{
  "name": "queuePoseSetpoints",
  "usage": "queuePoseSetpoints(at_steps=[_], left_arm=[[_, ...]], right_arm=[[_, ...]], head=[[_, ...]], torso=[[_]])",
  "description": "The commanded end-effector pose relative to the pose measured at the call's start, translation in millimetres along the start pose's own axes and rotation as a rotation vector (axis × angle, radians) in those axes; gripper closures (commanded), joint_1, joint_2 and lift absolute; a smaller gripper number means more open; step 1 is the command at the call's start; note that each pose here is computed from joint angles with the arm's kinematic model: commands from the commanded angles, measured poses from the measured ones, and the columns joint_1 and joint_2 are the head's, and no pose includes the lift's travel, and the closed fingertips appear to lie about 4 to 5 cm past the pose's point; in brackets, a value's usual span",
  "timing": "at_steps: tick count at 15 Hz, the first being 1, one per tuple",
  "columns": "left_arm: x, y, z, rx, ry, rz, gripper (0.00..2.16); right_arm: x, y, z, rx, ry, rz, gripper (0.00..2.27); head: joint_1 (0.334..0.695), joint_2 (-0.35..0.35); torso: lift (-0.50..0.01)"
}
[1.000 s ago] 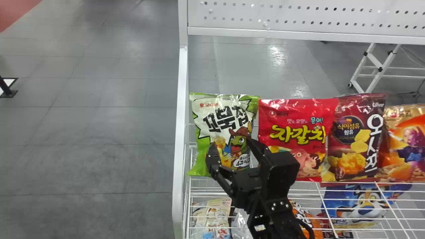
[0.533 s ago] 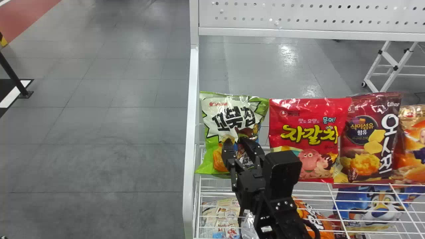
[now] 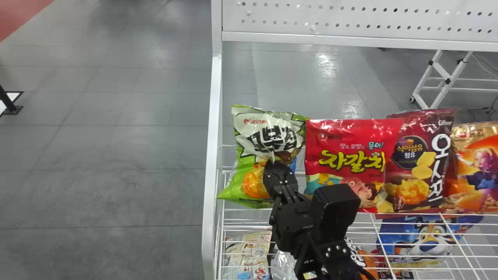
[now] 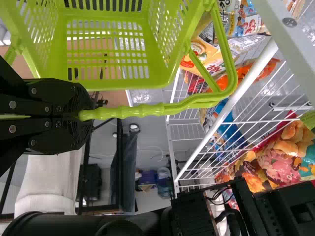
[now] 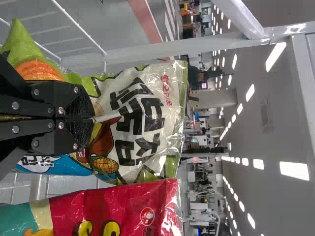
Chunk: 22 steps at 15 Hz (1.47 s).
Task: Hold basket handle with left hand then pick Gkobukchip with right hand and place into basket
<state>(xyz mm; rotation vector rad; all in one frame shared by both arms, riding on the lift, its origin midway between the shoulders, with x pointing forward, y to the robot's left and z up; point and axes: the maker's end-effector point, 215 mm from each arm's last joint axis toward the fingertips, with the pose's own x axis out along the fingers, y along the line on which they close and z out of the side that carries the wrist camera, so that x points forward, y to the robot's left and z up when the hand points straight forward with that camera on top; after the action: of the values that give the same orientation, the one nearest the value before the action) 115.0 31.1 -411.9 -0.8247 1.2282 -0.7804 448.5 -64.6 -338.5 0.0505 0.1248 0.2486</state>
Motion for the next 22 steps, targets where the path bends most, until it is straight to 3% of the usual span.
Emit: queuePoseSetpoints(at_steps=[1, 13, 17, 22], left_arm=[[4.8, -3.4, -3.6, 0.001, 0.011, -0.004, 2.14], [10.2, -9.4, -12.5, 0.005, 0.031, -0.010, 2.14], [11.4, -12.2, -12.6, 0.009, 0.033, -0.016, 2.14], [15.5, -11.2, -13.1, 0.016, 0.040, -0.009, 2.14]], right_arm=[[-5.9, 4.6, -0.1, -0.011, -0.002, 0.040, 1.99], [-31.5, 20.2, 24.7, 0.038, -0.049, 0.156, 1.99], [-52.8, 8.8, 32.7, 0.019, -0.018, 0.144, 1.99], [-84.8, -27.7, 33.3, 0.002, 0.083, 0.107, 1.99]], head=[[0.695, -0.073], [0.695, -0.072], [0.695, -0.096], [0.695, -0.179]], torso=[[-0.032], [-0.032], [-0.032], [-0.032]])
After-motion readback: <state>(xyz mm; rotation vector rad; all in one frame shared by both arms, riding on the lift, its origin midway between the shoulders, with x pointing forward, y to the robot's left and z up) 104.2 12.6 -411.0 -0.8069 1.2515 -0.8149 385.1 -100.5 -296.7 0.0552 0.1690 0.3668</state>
